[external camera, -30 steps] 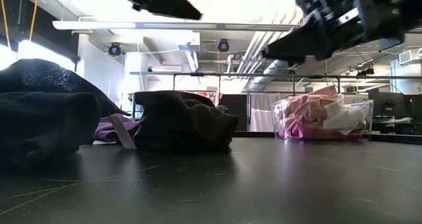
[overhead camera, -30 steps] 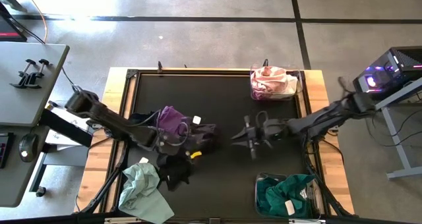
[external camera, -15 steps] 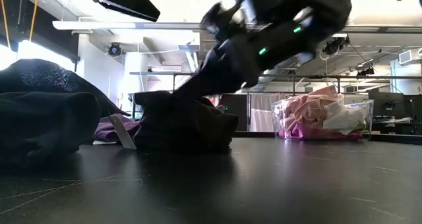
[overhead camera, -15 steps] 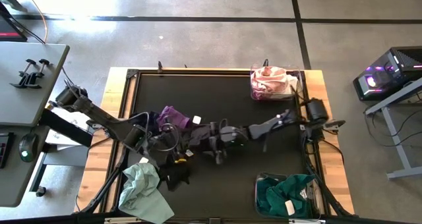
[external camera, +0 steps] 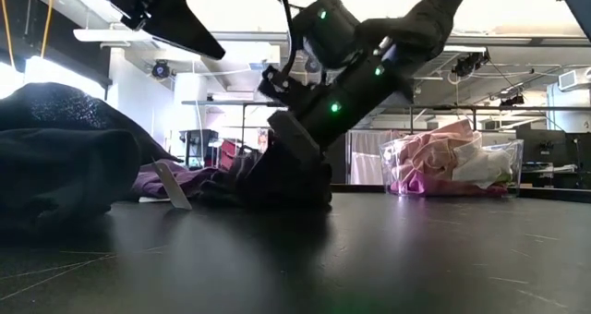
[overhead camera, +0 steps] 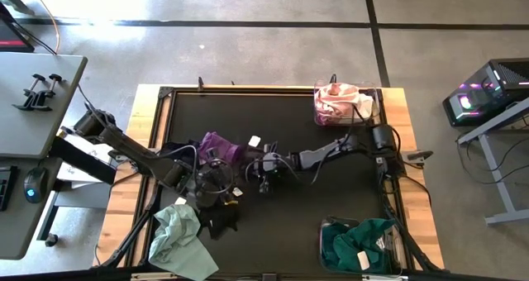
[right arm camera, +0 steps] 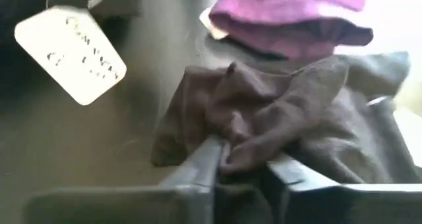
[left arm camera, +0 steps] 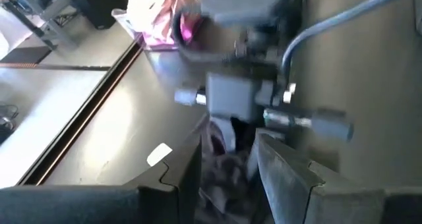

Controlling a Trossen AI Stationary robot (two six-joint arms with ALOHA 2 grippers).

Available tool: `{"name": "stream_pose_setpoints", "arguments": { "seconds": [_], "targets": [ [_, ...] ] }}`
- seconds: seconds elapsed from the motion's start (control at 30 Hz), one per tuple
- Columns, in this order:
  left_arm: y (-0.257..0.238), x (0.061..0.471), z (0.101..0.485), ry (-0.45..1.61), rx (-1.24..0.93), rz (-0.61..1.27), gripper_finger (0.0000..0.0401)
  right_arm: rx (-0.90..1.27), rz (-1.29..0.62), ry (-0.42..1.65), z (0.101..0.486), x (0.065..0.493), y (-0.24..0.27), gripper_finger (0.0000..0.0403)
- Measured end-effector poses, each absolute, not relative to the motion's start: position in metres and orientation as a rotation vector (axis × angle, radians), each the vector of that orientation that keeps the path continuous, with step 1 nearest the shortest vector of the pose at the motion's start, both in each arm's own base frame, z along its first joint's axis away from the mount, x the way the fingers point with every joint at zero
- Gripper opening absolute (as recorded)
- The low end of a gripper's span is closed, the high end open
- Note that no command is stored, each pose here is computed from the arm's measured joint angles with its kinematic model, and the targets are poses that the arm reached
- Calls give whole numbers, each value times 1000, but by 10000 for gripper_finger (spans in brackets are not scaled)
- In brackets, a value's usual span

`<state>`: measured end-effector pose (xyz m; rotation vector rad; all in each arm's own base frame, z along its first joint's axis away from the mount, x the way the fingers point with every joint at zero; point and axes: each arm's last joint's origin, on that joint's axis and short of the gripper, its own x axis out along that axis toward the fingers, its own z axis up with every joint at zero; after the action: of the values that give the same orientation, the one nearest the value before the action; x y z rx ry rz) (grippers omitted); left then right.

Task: Sort towels by color in basket
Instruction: Put the top black towel into the bottom transparent bin

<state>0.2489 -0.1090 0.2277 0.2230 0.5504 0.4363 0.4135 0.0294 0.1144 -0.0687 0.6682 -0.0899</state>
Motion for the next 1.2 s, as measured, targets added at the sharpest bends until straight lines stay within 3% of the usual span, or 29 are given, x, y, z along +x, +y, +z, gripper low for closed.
{"name": "stream_pose_setpoints", "arguments": {
  "seconds": [0.07,0.23,0.47,0.57,0.8,1.0,1.2],
  "targets": [
    [-111,249,227,549,225,432,133,-116,-114,666,124,410,40,16],
    [-113,247,226,560,234,422,133,-196,-146,616,173,389,81,29],
    [-116,245,226,564,258,413,133,-302,-99,632,247,313,143,9],
    [-116,244,226,563,262,420,133,-190,-50,617,276,274,159,14],
    [-116,245,226,555,250,422,133,310,136,576,349,194,197,6],
    [-116,245,227,549,255,434,133,452,127,566,383,149,227,6],
    [-116,244,227,551,263,430,133,495,150,680,395,121,255,6]
  ]
}}
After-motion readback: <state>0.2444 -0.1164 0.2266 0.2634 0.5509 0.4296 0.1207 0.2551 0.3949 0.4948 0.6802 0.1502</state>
